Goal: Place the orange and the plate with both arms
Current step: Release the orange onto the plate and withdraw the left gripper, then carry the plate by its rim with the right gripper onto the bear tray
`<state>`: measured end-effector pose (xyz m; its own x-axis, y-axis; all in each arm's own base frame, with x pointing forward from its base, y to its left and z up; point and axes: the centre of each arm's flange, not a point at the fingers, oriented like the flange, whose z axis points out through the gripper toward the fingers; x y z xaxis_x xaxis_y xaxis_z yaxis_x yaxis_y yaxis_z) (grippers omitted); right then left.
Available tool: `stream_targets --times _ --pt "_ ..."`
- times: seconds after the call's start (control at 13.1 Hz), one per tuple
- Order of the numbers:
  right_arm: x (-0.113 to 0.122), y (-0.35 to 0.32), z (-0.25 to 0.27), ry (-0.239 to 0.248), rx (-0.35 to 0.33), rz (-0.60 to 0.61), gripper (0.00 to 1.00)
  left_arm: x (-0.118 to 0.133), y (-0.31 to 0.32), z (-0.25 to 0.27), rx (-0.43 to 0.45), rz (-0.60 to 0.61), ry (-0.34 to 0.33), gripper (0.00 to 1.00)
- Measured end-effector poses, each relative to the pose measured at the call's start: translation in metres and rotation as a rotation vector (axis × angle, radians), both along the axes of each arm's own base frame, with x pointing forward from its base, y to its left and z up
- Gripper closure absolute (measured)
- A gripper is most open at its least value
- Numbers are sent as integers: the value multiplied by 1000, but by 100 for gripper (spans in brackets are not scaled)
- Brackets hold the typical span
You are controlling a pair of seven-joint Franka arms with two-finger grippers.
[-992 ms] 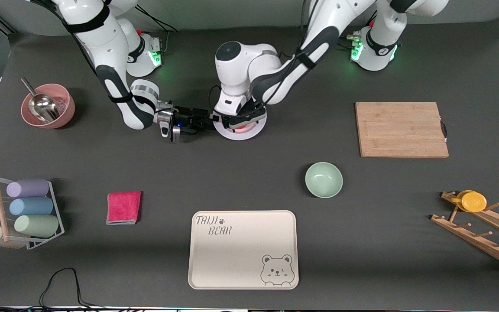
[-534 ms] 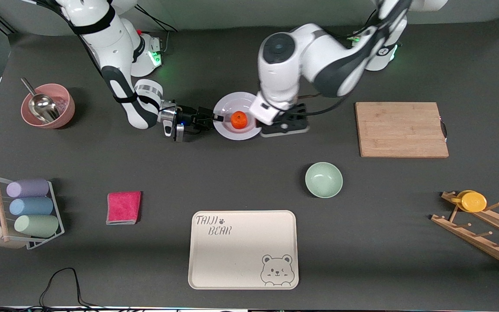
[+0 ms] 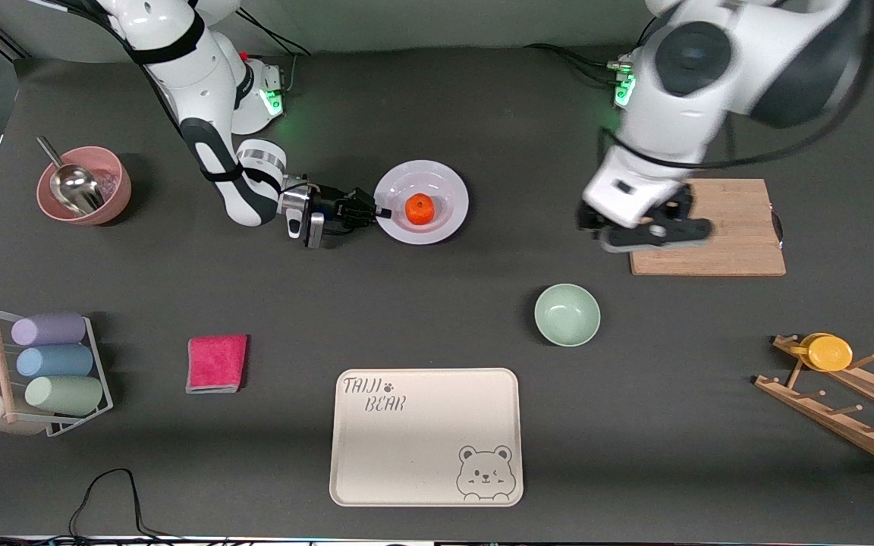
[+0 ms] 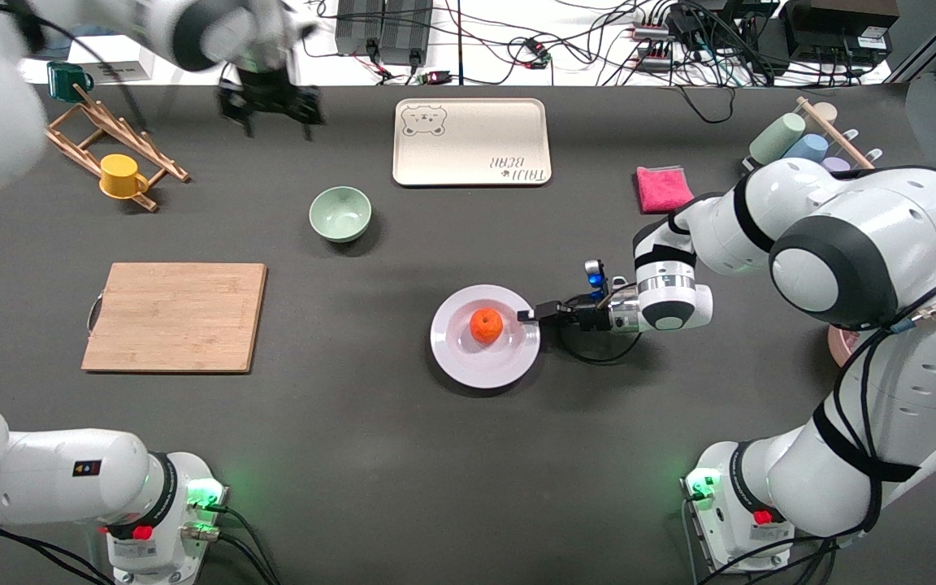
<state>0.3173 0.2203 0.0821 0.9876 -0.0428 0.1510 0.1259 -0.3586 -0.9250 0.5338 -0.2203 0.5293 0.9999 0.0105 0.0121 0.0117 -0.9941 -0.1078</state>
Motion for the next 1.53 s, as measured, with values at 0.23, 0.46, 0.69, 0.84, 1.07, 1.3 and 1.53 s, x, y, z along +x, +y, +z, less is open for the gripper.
stream_targets --times 0.23,0.46,0.69,0.84,1.07,1.3,1.53 --pt "0 1 -1 1 9 0 95 20 113 16 -40 9 62 0" --pt "1 2 -1 24 17 -11 95 20 182 35 -79 33 99 0" --pt "19 2 2 71 30 -54 95 16 227 56 -123 39 89 0" --pt "44 2 7 76 43 -93 95 11 236 63 -123 41 82 0" --pt "95 5 27 92 89 -116 95 4 233 72 -114 39 71 0" --pt "157 0 58 101 116 -108 95 4 236 73 -114 37 70 0" --pt "230 -12 85 118 113 -109 95 3 239 72 -117 33 73 0"
